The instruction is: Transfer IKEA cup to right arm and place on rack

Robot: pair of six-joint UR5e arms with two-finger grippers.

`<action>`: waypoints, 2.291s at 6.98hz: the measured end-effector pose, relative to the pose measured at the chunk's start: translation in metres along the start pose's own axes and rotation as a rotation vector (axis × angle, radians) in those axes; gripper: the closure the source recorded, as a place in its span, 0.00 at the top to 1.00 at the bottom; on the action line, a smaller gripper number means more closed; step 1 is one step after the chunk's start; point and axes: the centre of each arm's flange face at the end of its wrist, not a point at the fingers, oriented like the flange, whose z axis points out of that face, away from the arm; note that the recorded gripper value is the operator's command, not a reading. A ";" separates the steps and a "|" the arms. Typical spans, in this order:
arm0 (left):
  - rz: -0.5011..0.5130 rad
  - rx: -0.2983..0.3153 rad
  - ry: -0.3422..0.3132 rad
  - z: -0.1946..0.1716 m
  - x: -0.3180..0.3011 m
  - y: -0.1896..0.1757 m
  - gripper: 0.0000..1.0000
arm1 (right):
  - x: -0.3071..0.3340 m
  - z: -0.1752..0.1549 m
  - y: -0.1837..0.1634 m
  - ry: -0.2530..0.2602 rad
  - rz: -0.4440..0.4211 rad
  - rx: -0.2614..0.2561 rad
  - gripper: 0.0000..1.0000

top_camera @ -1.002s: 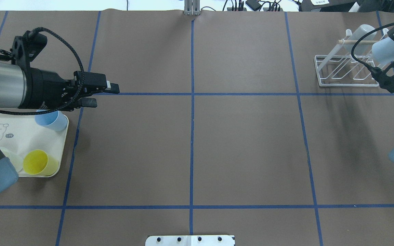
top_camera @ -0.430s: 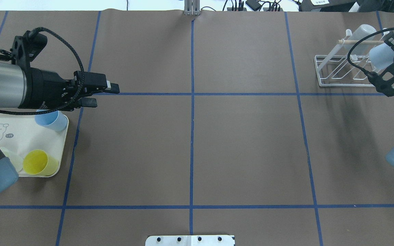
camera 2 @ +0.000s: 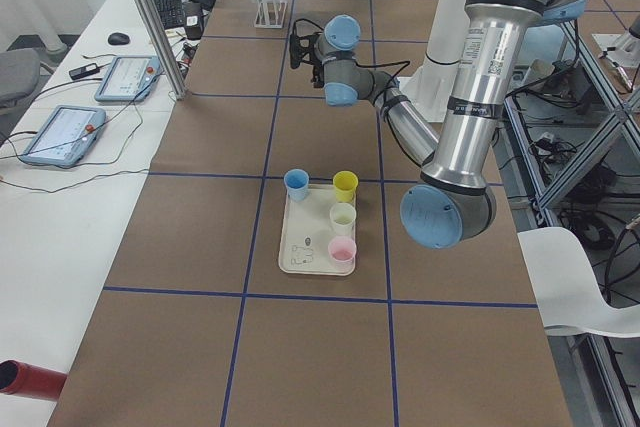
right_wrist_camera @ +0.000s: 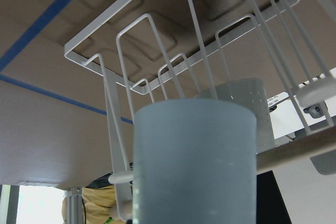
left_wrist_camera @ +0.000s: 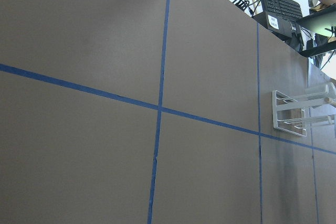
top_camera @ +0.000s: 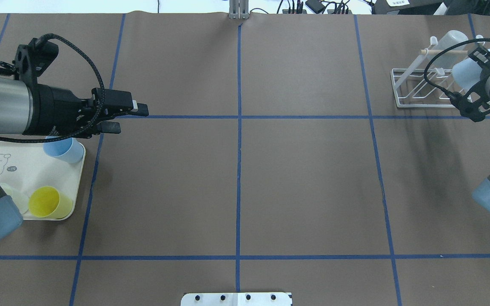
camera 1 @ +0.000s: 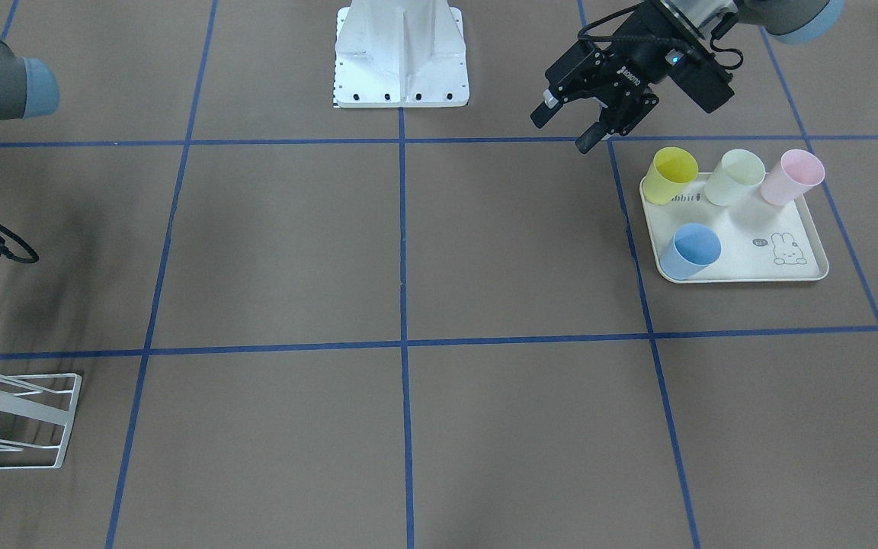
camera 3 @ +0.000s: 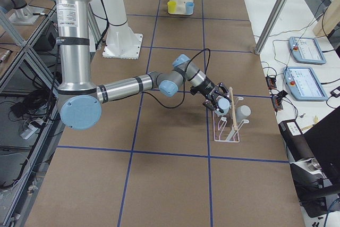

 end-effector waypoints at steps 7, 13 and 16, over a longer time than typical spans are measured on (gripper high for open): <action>-0.003 0.002 0.001 -0.001 0.000 0.000 1.00 | 0.010 0.010 -0.006 -0.004 -0.003 -0.001 0.98; 0.037 0.003 -0.009 -0.006 -0.005 -0.003 1.00 | 0.028 -0.013 0.004 0.053 0.078 0.015 0.99; 0.254 0.048 -0.122 -0.039 -0.064 -0.019 1.00 | 0.038 -0.056 0.010 0.087 0.471 0.184 1.00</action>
